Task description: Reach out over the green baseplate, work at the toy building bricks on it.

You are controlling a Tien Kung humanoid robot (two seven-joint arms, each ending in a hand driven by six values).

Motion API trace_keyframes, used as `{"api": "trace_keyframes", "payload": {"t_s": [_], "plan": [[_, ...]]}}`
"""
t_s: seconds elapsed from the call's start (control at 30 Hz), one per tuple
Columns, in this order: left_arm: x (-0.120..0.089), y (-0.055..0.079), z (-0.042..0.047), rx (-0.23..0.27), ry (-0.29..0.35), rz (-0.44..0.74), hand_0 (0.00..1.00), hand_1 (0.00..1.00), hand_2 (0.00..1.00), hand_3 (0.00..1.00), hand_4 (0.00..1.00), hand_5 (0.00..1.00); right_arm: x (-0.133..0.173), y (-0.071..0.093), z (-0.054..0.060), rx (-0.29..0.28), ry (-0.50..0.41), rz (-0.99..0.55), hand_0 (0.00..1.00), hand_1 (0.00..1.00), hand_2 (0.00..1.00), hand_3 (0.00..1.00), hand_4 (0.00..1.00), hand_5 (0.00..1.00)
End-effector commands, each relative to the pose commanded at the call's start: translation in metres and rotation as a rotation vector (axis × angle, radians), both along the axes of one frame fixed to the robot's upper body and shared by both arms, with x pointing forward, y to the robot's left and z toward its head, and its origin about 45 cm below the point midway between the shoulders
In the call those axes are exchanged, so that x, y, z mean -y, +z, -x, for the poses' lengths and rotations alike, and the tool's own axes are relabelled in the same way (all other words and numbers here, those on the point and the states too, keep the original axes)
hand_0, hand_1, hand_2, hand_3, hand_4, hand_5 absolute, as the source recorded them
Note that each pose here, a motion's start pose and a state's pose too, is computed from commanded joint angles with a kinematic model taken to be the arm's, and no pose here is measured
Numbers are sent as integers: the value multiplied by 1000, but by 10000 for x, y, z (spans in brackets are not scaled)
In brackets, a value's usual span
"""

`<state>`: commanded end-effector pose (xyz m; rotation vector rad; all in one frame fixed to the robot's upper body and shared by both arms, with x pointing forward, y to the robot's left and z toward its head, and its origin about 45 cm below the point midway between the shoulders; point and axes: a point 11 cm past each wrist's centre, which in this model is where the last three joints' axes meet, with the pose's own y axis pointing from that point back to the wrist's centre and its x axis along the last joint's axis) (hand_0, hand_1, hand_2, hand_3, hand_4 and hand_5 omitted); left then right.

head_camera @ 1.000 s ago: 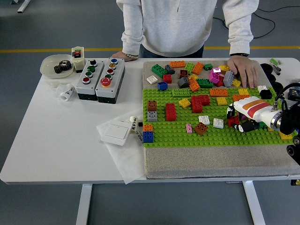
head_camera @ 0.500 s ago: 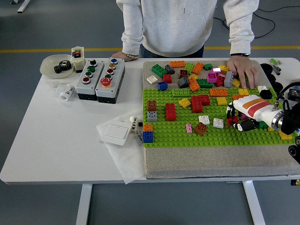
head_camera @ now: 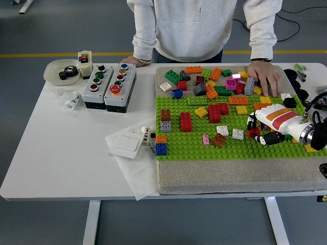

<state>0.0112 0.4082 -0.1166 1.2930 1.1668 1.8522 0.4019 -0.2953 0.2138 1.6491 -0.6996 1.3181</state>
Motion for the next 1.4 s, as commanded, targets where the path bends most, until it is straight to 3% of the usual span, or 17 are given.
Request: {"api": "trace_keyframes", "payload": {"t_s": [0.37, 0.67, 1.2, 1.4], "plan": [[0, -1, 3, -3, -6, 2, 808, 841, 893, 756, 774, 696, -106, -10, 256, 3, 49, -48, 271, 405, 481, 484, 603, 137], [0, -1, -2, -3, -9, 3, 808, 841, 893, 756, 774, 696, -181, -139, 420, -28, 82, -65, 271, 404, 480, 486, 603, 135], [5, -2, -5, -4, -11, 4, 806, 841, 892, 759, 771, 698, -142, -247, 402, -46, 65, -67, 271, 404, 482, 487, 604, 134], [3, -1, -6, -4, -11, 4, 807, 840, 892, 760, 772, 700, -152, -176, 395, -30, 68, -77, 273, 404, 482, 488, 606, 134]]}}
